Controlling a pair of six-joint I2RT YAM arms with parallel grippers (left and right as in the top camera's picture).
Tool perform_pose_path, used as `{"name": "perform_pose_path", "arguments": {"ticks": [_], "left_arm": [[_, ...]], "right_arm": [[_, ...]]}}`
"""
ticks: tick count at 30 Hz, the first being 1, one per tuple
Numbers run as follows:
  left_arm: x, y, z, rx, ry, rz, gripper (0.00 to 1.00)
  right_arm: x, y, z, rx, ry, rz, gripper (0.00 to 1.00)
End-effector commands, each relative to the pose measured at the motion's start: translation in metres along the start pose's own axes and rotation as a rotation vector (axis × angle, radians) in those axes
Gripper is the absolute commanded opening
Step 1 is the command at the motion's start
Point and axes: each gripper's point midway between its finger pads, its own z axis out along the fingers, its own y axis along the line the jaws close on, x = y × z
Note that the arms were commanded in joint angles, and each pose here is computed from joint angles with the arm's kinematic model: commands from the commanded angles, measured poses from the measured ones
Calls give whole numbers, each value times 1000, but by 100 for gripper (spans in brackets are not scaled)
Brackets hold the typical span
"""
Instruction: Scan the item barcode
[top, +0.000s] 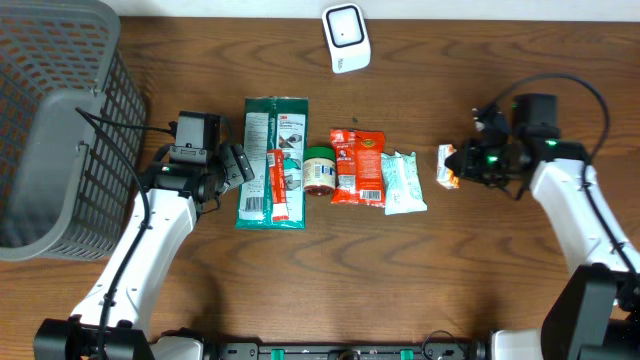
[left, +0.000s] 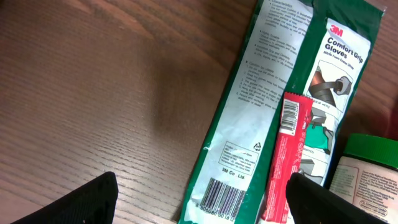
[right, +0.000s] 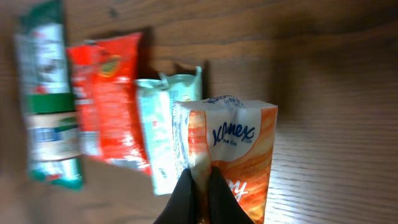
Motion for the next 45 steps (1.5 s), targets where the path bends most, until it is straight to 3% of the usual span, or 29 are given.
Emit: {"name": "perform_pose_path", "arguments": {"ticks": [1, 13, 18, 27, 35, 45], "left_arm": [[-8, 1, -5, -9, -27, 5, 87], [-8, 1, -5, -9, -27, 5, 87], [-8, 1, -5, -9, -27, 5, 87], [-8, 1, -5, -9, -27, 6, 87], [-8, 1, -5, -9, -27, 6, 86], [-8, 1, -5, -9, -27, 5, 87]], "right_arm": [[-2, 24, -8, -293, 16, -3, 1], [8, 12, 29, -561, 88, 19, 1], [12, -6, 54, -567, 110, 58, 1], [11, -30, 55, -511, 93, 89, 5], [20, -50, 63, -381, 131, 94, 26], [10, -53, 57, -353, 106, 73, 50]]}}
